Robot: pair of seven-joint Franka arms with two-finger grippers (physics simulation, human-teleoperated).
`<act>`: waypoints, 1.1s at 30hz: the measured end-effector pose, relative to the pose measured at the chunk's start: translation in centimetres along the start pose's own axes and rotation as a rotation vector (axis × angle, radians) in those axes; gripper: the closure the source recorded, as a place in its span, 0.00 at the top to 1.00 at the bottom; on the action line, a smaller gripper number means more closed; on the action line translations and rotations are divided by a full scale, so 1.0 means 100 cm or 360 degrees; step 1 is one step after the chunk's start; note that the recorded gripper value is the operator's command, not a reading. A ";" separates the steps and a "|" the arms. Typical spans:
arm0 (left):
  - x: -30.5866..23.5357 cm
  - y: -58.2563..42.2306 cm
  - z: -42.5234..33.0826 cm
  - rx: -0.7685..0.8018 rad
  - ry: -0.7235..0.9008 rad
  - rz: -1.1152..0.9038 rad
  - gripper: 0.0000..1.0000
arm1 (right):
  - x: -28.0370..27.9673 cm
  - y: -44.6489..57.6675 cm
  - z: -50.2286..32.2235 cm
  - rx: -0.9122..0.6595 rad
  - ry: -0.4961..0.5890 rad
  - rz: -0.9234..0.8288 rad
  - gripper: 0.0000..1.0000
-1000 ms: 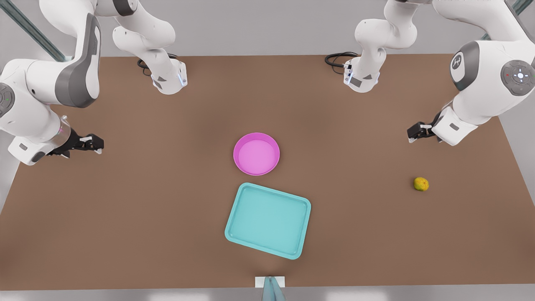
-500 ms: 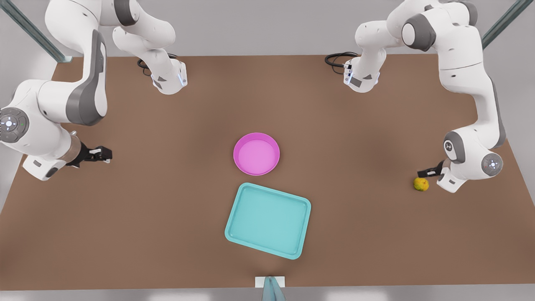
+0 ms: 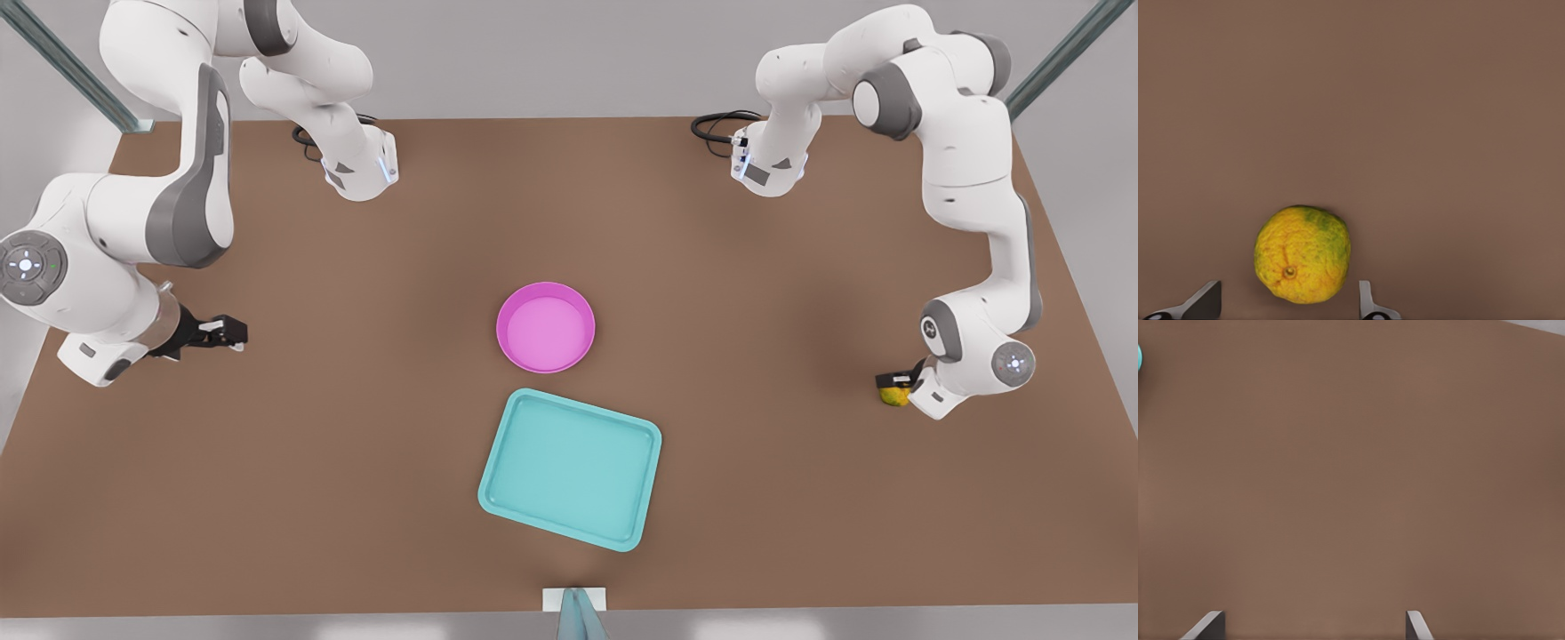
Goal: Place the orange on the plate with the left arm and the plate on the tray with the right arm
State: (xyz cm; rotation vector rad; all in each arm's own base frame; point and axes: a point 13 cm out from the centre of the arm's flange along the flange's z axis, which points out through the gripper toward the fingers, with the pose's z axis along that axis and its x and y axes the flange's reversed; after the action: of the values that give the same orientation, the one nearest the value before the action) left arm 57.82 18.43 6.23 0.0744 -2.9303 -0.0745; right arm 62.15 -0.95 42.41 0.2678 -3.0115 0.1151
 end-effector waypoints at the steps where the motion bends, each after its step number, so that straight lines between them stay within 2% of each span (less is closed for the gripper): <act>1: 0.000 0.001 0.003 -0.0001 0.0000 0.0006 1.00 | -0.001 0.000 0.001 0.0000 0.0001 0.0001 1.00; 21: -0.008 0.009 0.033 -0.0022 -0.0021 0.0095 1.00 | -0.004 0.004 0.005 -0.0020 0.0001 0.0026 1.00; 23: -0.008 0.009 0.034 -0.0020 -0.0020 0.0098 0.94 | -0.004 0.004 0.005 -0.0020 -0.0001 0.0027 1.00; 26: -0.008 0.009 0.035 -0.0023 -0.0021 0.0098 0.68 | -0.004 0.004 0.005 -0.0020 -0.0003 0.0029 1.00; 30: -0.009 0.010 0.032 -0.0035 -0.0026 0.0088 0.59 | -0.005 0.004 0.005 -0.0021 -0.0004 0.0031 1.00; 33: -0.009 0.010 0.030 -0.0032 -0.0033 0.0077 0.58 | -0.005 0.004 0.005 -0.0022 -0.0005 0.0032 1.00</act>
State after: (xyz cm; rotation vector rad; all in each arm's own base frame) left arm 58.08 19.59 3.17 -0.0006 -2.9496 -0.0973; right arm 62.52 -0.49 41.79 0.2365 -3.0178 0.0960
